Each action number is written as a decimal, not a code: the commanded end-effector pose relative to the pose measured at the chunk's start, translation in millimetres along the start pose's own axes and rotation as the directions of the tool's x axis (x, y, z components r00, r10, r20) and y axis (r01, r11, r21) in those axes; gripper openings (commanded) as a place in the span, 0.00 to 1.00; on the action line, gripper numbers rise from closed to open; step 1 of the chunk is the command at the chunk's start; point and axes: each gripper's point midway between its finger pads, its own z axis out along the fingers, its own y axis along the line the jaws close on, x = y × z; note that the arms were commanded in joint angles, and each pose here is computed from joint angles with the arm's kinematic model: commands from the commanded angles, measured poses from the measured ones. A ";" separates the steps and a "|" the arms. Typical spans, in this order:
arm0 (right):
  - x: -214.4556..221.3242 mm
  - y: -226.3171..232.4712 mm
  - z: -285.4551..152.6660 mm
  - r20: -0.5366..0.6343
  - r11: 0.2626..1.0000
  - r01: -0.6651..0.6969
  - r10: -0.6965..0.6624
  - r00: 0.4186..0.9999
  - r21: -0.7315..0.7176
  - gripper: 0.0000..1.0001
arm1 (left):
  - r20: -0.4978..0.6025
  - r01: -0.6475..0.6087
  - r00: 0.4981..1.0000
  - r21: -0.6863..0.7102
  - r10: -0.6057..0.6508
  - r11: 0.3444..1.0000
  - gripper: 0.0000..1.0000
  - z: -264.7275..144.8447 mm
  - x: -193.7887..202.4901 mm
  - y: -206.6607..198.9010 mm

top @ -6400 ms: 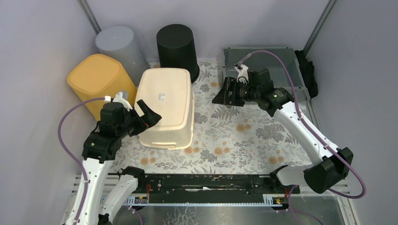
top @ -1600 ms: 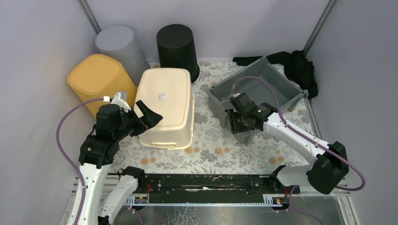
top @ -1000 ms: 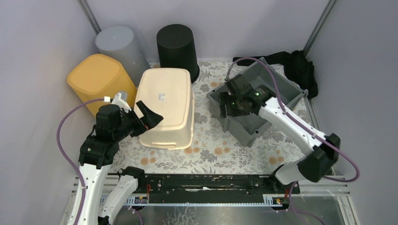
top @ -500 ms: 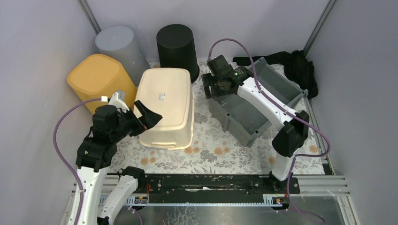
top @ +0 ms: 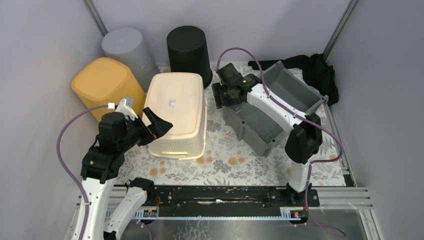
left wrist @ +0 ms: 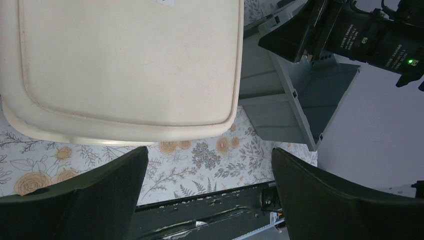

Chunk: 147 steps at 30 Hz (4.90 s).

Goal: Turn the large container upside down
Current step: Adjust the container at the center of the board, then turn the container upside down at the center of the board.

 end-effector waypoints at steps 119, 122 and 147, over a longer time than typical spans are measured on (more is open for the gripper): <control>129.5 -73.9 -50.1 -0.178 0.921 -0.239 0.302 0.937 0.307 0.27 | -0.043 -0.029 0.999 0.012 0.030 1.000 1.00 4.4 12.8 6.0; 130.5 -74.4 -49.0 -0.186 0.922 -0.231 0.298 0.936 0.310 0.34 | -0.039 -0.033 0.999 0.013 0.034 0.999 1.00 3.8 10.8 4.5; 127.3 -70.6 -42.6 -0.273 0.935 -0.132 0.228 0.935 0.329 0.00 | -0.036 -0.034 0.999 0.008 0.034 0.999 1.00 2.5 11.9 6.3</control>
